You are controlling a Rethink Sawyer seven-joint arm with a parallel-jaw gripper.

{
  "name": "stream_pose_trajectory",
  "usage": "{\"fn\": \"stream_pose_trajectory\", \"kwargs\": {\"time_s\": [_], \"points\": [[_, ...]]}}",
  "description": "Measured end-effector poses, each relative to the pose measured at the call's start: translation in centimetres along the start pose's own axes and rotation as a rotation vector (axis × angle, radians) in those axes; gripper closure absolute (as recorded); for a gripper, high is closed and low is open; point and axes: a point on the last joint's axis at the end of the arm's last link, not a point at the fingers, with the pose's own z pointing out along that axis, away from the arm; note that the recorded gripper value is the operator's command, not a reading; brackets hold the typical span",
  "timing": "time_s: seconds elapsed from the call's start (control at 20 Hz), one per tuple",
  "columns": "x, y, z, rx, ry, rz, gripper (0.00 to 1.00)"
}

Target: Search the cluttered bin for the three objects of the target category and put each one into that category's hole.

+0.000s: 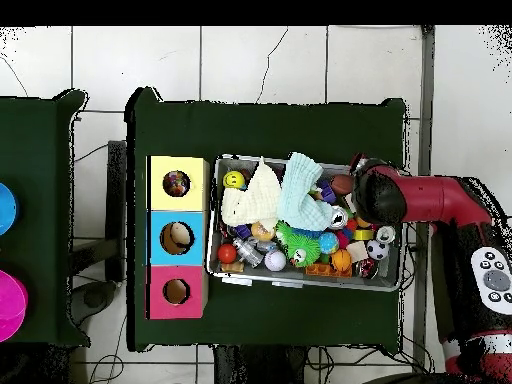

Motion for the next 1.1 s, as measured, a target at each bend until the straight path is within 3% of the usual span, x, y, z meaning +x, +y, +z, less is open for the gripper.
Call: {"fn": "stream_pose_trajectory", "kwargs": {"time_s": [1.1], "points": [[1.5, -0.4, 0.6, 0.008, 0.024, -0.007, 0.00]]}}
